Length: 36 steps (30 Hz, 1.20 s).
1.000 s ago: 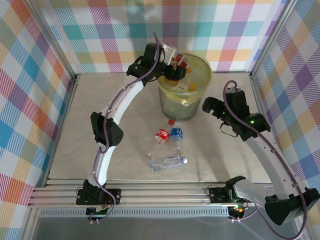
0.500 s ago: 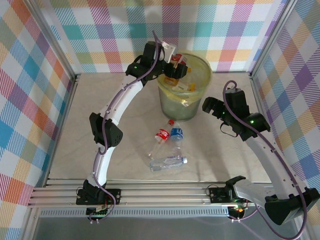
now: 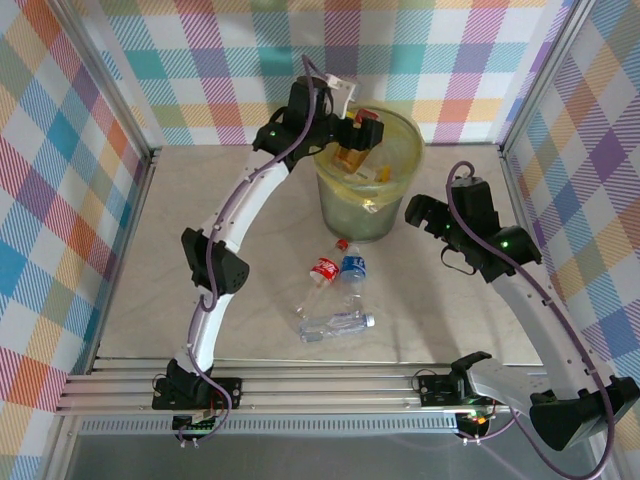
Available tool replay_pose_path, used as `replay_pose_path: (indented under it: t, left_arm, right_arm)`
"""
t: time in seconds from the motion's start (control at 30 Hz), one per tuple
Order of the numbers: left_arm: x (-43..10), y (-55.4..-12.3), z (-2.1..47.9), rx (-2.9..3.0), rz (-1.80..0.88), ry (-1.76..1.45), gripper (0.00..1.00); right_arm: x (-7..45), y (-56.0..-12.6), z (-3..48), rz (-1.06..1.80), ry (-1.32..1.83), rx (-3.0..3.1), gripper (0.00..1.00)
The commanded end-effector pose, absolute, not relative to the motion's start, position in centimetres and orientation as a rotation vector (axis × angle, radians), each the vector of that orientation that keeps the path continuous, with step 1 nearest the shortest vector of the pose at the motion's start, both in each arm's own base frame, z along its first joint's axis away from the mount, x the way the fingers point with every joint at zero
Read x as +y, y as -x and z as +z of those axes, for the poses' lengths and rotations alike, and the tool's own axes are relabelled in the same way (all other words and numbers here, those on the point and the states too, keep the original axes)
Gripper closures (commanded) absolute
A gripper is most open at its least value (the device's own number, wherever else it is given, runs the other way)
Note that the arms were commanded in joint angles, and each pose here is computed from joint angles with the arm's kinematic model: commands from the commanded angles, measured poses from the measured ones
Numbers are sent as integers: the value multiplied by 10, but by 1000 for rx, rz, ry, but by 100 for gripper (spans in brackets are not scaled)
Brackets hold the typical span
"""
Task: Put the plastic bottles in the bin
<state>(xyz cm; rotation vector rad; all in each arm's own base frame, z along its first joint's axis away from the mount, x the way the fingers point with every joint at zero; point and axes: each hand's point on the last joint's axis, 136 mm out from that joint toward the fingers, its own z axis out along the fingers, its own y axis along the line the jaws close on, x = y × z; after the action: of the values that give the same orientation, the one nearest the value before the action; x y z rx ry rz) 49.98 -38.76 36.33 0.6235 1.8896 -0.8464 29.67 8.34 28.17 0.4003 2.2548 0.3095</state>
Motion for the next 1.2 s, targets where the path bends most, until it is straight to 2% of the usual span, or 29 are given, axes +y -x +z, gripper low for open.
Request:
replay_pose_path:
  t: [0.0,0.2,0.37,0.5,0.8,1.0,1.17]
  left_arm:
    - [-404,-495,359,1888,-944,-639,7]
    - [-415,-499,346,1892,-969,-632,8]
    - [-415,-509,344,1881,-938,-600,5]
    - [-407,-509,376,1808,-896,-582,0]
    - [-362,-488,452,1692,-684,-558,0]
    - [-330,-470,471,1727,-580,-509,0]
    - [-302,-455,468,1775,-533,-409,0]
  right_arm:
    - [79,-290,285,301,-407,2246,0]
    - [80,-287,282,304,-411,2261,0]
    - [81,-285,279,310,-406,2280,0]
    - [83,-285,276,307,-394,2299,0]
    - [98,-280,257,372,-332,2368,0]
    - [105,-273,244,388,-305,2409,0]
    - [117,-265,231,384,-238,2455,0]
